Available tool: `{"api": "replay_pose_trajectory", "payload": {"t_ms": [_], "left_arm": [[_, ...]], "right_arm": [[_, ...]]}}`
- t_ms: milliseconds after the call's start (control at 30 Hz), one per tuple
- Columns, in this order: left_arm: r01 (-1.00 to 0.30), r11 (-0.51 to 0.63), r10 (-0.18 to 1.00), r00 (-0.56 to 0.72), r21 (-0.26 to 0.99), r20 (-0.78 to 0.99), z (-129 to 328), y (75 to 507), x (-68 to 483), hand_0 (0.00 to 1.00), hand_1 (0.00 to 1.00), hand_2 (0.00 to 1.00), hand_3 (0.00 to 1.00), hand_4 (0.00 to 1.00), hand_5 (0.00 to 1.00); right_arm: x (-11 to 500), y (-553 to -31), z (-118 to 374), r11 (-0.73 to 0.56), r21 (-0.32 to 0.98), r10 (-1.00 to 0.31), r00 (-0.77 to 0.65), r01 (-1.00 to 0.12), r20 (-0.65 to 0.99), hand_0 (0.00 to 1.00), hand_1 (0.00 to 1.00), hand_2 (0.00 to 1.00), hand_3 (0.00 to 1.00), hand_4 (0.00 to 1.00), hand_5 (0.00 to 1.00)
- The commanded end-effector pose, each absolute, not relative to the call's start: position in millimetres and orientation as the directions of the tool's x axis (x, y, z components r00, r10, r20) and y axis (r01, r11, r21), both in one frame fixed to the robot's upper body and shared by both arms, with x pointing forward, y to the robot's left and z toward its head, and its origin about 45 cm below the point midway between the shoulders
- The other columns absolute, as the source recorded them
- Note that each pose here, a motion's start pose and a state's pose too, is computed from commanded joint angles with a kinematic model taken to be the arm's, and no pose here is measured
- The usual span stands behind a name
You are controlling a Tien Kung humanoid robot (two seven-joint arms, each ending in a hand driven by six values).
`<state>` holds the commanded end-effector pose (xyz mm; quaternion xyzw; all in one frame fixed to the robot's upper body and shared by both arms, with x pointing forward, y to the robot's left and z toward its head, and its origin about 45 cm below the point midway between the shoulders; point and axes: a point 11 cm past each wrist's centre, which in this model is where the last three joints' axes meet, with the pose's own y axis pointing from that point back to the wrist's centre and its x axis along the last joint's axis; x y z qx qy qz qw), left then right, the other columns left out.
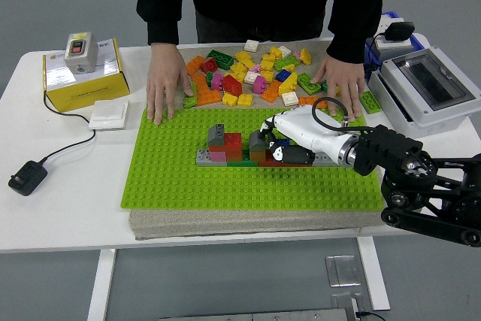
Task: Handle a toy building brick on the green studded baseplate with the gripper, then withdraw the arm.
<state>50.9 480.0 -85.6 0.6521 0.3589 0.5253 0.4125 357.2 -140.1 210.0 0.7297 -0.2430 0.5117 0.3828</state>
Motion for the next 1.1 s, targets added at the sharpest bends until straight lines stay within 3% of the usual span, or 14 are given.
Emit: {"api": "replay_pose_trajectory", "payload": {"t_ms": [700, 1100], "left_arm": [[0.035, -0.402, 0.901, 0.193, 0.915, 0.389, -86, 479, 50, 0.616, 0.616, 0.529, 0.579, 0.143, 0.686], [0.043, -0.403, 0.901, 0.193, 0.914, 0.388, -87, 479, 46, 0.616, 0.616, 0.529, 0.578, 0.142, 0.686]], "right_arm": [[358, -140, 210, -0.588, 0.309, 0.026, 0.364, -0.748, 0.931, 0.077, 0.137, 0.71, 0.693, 0.062, 0.545], [368, -147, 233, -0.574, 0.235, -0.048, 0.319, -0.784, 0.947, 0.077, 0.138, 0.707, 0.693, 0.065, 0.545]]}}
